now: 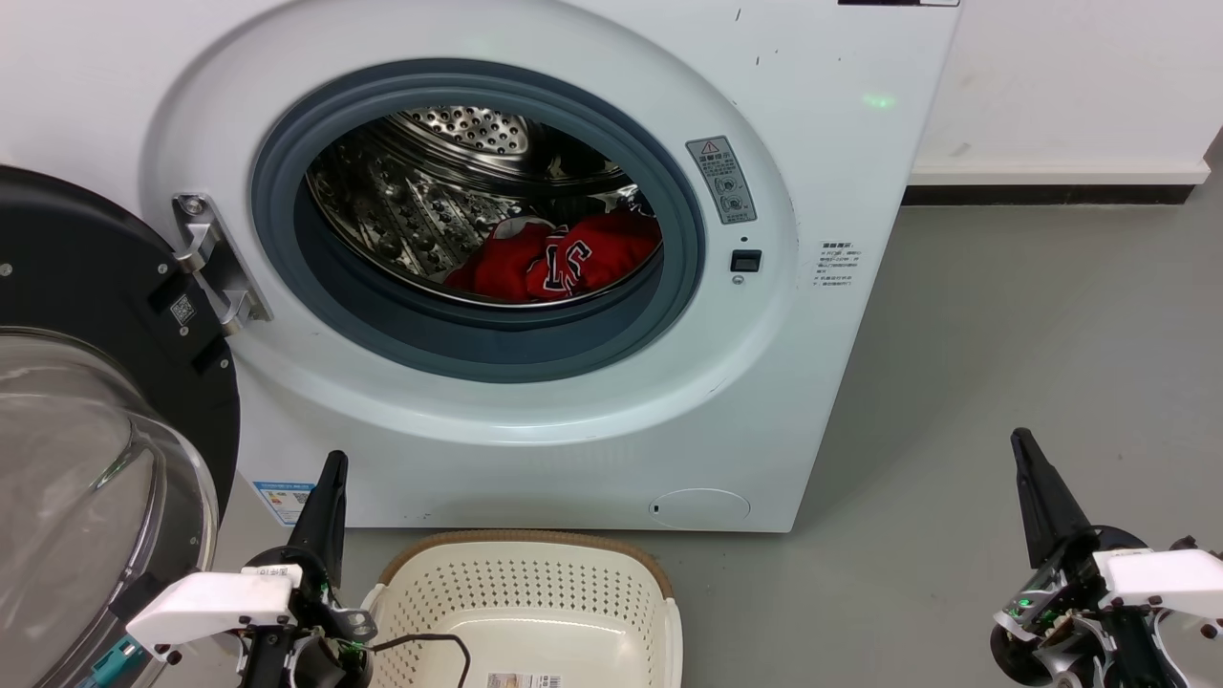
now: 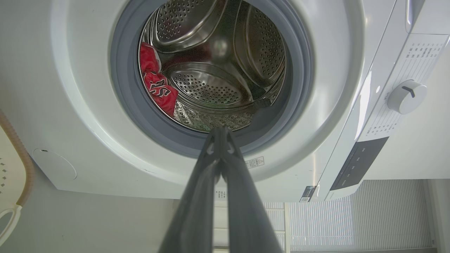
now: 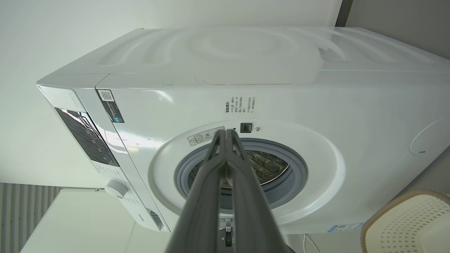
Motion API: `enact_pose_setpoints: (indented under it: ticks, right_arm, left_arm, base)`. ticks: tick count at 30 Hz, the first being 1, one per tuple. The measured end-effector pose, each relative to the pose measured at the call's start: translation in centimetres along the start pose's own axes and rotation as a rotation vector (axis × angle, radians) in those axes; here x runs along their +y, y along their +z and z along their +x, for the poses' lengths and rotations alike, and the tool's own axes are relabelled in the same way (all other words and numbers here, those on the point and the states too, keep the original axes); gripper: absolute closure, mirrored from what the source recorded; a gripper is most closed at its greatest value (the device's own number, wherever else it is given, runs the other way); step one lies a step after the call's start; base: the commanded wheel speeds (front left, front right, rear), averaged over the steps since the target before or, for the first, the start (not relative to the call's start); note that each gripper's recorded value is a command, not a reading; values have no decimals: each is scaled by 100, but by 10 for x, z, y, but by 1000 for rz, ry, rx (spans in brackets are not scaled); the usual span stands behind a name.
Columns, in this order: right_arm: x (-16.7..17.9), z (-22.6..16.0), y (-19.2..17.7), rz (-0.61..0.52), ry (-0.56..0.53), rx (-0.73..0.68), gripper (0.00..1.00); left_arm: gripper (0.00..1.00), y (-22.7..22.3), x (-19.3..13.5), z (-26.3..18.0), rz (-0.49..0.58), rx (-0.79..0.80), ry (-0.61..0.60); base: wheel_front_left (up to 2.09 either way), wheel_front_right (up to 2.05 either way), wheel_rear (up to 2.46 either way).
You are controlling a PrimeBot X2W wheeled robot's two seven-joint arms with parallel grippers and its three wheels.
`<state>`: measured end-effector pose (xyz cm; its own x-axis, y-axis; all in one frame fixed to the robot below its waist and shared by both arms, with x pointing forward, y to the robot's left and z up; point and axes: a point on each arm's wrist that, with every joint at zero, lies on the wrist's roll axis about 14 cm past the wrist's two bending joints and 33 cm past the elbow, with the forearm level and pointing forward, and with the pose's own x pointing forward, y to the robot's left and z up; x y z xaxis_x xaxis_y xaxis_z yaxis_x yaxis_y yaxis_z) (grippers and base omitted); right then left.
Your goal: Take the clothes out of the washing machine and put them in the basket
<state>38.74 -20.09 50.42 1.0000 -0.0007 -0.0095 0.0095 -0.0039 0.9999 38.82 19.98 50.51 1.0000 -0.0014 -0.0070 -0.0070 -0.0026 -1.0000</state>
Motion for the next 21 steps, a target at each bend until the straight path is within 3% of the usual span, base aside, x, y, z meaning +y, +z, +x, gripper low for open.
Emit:
enact_pose_setpoints:
  ticks: [21]
  right_arm:
    - [0, 0, 0, 0, 0, 0, 100]
  left_arm:
    - [100, 0, 0, 0, 0, 0, 0]
  base:
    - [0, 0, 0]
